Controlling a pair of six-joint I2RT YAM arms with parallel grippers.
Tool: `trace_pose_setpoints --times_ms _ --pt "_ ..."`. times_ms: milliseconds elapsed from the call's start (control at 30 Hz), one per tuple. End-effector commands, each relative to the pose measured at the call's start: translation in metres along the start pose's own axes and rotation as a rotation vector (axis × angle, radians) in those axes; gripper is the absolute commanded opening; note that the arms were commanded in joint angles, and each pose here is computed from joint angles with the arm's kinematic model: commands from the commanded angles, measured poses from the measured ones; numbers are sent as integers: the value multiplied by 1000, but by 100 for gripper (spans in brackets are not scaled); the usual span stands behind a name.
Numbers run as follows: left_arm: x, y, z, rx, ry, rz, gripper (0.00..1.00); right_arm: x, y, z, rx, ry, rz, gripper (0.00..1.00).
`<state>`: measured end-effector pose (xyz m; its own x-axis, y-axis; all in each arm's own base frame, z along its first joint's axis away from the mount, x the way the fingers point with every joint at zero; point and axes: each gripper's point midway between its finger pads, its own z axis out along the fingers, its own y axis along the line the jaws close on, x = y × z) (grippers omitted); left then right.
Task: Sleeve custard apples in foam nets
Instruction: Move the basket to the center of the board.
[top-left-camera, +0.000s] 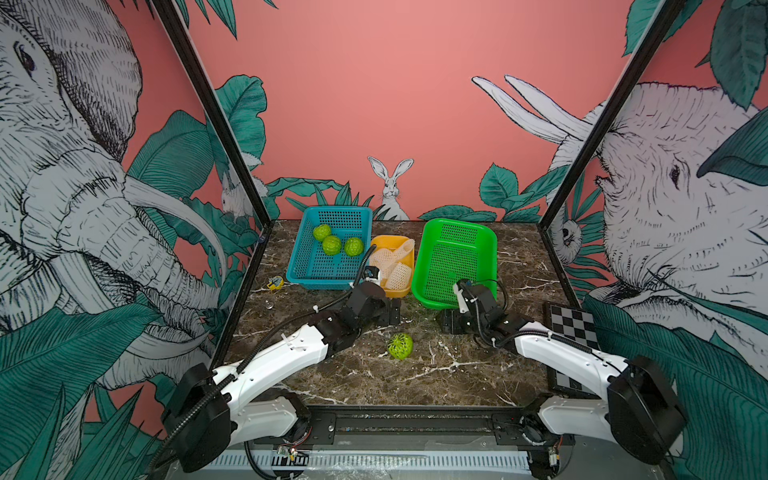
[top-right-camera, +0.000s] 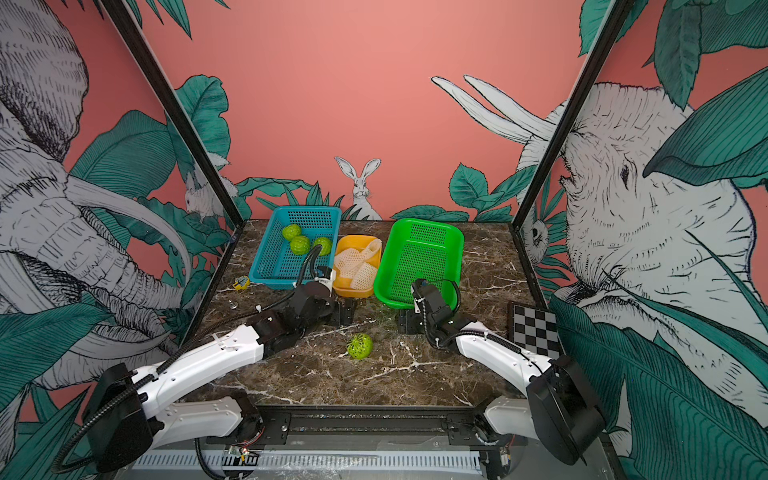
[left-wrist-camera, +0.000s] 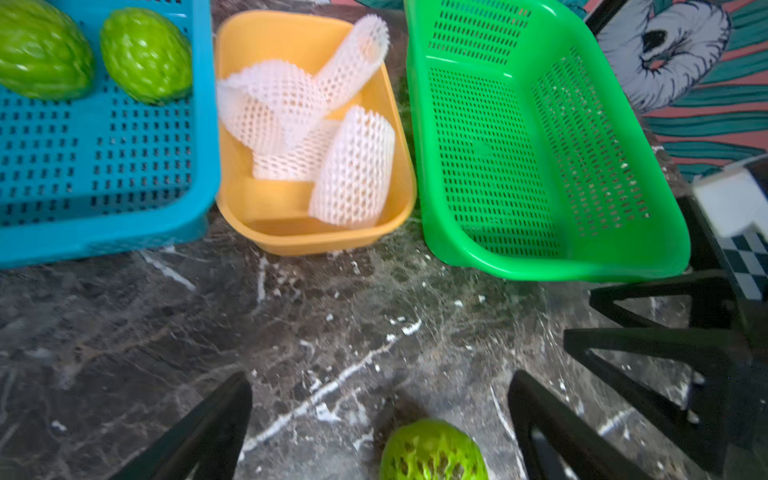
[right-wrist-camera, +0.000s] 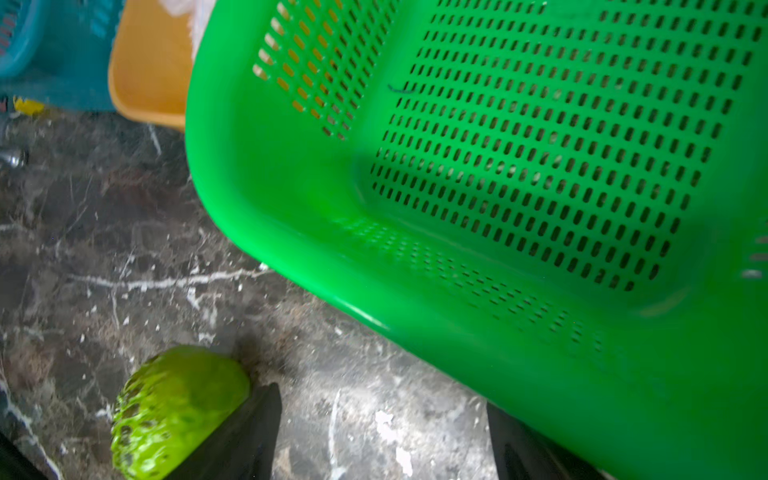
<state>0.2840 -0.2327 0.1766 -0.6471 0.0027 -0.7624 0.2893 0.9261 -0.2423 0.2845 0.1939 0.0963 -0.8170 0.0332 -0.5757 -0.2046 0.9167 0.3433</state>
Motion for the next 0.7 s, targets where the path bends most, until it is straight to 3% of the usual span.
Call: trace_pose_setpoints --times_ms 0,200,433,667 --pt "-23 4 12 -20 -28 29 96 -37 -5 1 -25 -114 30 80" --pt "-62 -17 54 21 -23 80 85 -50 -17 -2 -21 -119 44 81" --pt "-104 -10 124 -32 -4 137 82 -35 -14 -17 -26 -45 30 92" --pt "-129 2 190 -11 36 97 75 -34 -17 -38 -4 -59 17 99"
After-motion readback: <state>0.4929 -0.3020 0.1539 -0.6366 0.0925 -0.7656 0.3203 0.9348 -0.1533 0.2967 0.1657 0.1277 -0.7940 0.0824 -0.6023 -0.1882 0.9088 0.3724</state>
